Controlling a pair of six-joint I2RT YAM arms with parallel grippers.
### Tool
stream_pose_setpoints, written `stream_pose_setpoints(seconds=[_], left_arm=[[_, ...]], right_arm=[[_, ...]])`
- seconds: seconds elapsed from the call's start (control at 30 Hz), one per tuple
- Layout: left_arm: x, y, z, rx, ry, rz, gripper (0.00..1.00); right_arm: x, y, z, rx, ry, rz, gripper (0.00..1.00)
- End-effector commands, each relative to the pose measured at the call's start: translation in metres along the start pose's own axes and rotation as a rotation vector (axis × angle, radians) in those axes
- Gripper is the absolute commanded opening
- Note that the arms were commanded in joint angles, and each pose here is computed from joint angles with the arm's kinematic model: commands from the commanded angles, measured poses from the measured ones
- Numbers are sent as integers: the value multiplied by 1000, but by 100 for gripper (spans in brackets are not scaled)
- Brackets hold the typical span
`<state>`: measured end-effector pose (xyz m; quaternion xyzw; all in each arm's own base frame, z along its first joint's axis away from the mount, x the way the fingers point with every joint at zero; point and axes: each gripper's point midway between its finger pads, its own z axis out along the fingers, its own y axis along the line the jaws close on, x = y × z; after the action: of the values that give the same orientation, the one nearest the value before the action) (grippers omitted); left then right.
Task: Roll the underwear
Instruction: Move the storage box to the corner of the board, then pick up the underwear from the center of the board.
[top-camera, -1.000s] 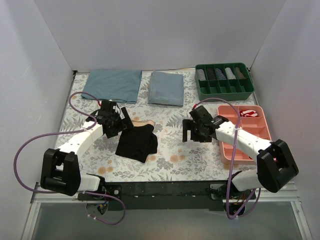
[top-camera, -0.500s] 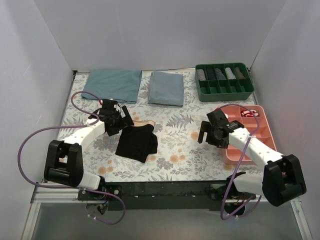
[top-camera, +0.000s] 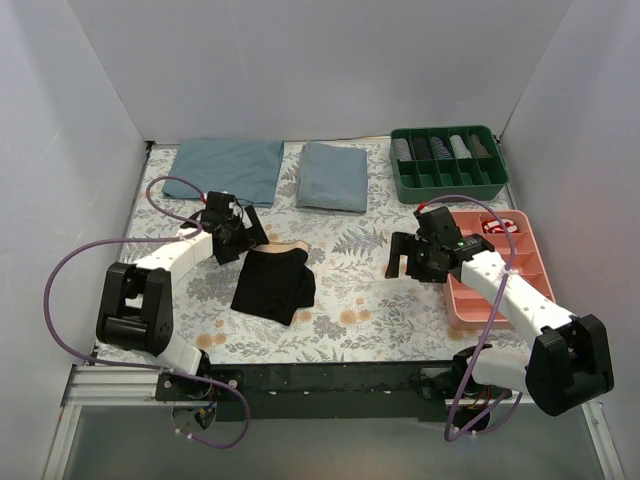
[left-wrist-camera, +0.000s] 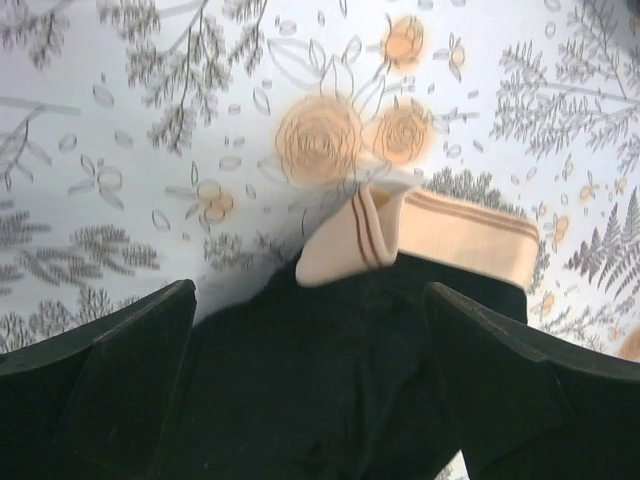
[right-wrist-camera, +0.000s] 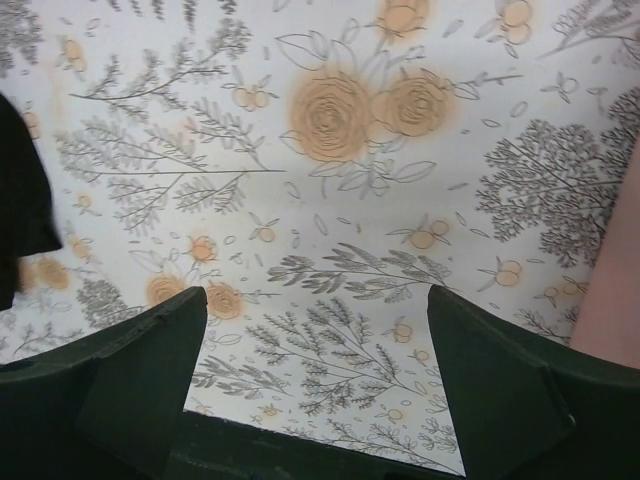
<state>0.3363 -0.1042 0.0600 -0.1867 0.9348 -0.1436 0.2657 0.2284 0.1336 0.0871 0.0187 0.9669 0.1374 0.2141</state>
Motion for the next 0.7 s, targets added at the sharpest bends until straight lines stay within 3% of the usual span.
stream_pose_setpoints(seconds=[0.0,0.17,0.33,0.43,0.67], left_arm=[[-41,-19,5,63,-88,23,98],[-53,-28,12,105,-99,55,92],[-31,-24,-6,163,-104,99,86],[-36,-32,-27,241,-196,137,82],[-18,-28,-13,280,-172,155,70]], right_arm=[[-15,32,-11,-141,-26,-68,99],[-4,33,-5,-147,17,-79,99],[1,32,-2,-151,19,-76,99],[5,33,1,-163,27,-70,99],[5,39,5,-192,41,-67,99]])
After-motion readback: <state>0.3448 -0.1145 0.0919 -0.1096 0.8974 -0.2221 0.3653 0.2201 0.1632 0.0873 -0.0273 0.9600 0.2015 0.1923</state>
